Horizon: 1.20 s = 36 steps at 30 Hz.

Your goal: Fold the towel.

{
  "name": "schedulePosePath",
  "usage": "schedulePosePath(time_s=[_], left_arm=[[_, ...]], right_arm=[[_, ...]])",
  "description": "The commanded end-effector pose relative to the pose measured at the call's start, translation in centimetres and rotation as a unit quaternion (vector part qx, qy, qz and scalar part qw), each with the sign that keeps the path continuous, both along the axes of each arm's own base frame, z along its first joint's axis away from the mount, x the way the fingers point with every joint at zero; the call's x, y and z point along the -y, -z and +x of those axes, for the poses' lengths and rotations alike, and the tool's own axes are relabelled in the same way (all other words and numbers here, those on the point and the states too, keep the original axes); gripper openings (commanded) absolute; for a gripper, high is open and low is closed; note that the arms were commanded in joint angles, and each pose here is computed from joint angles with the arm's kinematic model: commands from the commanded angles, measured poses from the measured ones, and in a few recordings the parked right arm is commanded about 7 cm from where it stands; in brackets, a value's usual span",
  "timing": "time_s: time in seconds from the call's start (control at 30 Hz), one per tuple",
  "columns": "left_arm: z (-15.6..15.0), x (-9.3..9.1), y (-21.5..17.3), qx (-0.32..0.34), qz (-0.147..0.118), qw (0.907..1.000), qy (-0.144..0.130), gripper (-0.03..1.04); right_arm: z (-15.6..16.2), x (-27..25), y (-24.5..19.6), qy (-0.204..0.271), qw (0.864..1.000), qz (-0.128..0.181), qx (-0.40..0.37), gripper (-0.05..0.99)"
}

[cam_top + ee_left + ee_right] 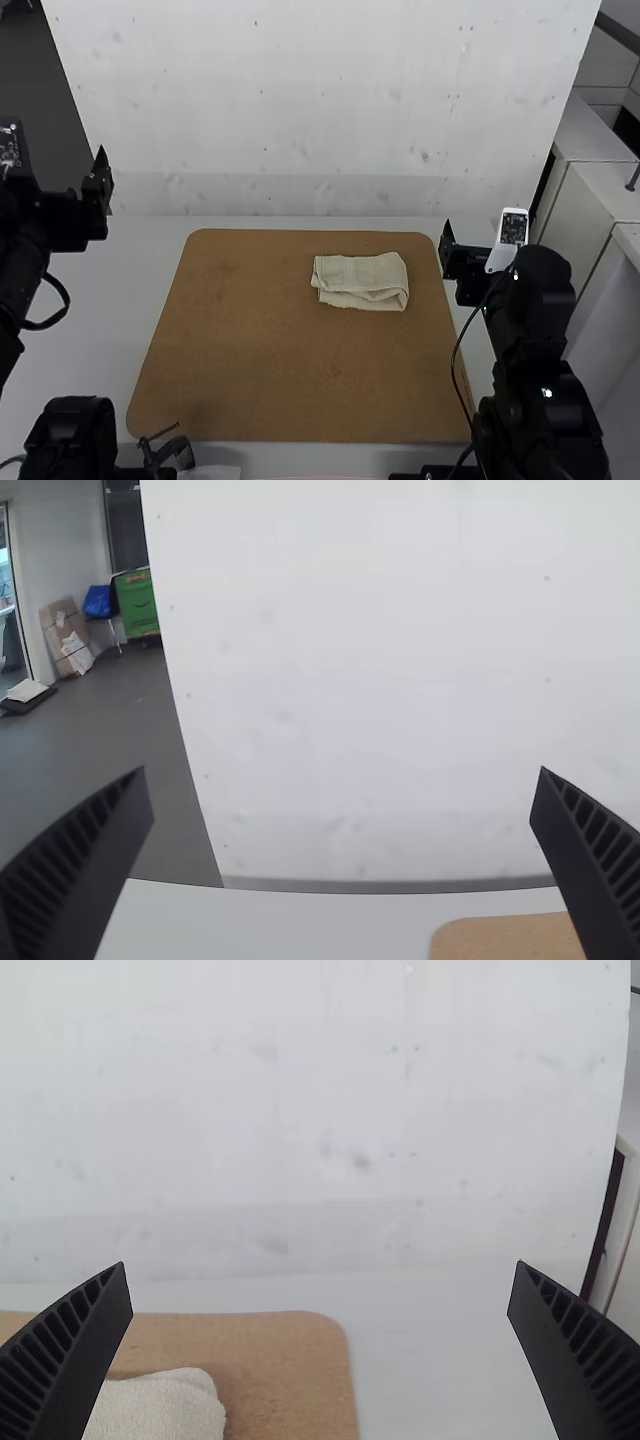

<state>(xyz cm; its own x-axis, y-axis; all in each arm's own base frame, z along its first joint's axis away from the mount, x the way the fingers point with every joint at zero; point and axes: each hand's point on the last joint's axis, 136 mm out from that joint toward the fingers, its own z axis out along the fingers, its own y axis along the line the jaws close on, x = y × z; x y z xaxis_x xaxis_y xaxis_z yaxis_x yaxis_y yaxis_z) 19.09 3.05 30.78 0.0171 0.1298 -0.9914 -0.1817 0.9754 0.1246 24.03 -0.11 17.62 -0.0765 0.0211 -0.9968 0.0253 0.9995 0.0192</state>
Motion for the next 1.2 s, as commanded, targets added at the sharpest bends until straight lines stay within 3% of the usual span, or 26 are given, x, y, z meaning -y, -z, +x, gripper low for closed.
schedulePosePath(time_s=[0.0,0.07,0.17,0.57,0.7,0.8,1.17], left_arm=[[1.0,1.7,2.1,0.000,0.007,0.9988,0.049,0.97],[1.9,2.4,4.0,-0.016,0.022,0.9973,0.069,0.97],[2.9,3.6,7.1,-0.044,0.021,0.9932,0.105,0.97],[5.0,4.5,15.2,-0.093,0.026,0.9866,0.131,0.97],[5.1,4.7,15.0,-0.083,0.007,0.9869,0.138,0.97],[5.1,4.7,15.0,-0.083,0.005,0.9871,0.137,0.98],[5.1,4.6,15.0,-0.082,0.004,0.9874,0.135,0.99]], right_arm=[[-0.1,0.1,-0.7,0.001,1.000,-0.004,0.013,0.96],[0.0,0.1,-0.5,0.000,1.000,-0.004,0.010,0.96],[0.0,0.0,-0.3,-0.004,1.000,-0.003,0.009,0.96],[0.0,-0.1,0.1,-0.004,1.000,-0.001,0.001,0.96],[0.0,-0.2,0.2,-0.007,1.000,0.005,0.000,0.96],[0.2,-0.6,1.0,-0.017,0.999,0.027,-0.005,0.96],[0.2,-0.8,1.2,-0.021,0.999,0.029,-0.010,0.97]])
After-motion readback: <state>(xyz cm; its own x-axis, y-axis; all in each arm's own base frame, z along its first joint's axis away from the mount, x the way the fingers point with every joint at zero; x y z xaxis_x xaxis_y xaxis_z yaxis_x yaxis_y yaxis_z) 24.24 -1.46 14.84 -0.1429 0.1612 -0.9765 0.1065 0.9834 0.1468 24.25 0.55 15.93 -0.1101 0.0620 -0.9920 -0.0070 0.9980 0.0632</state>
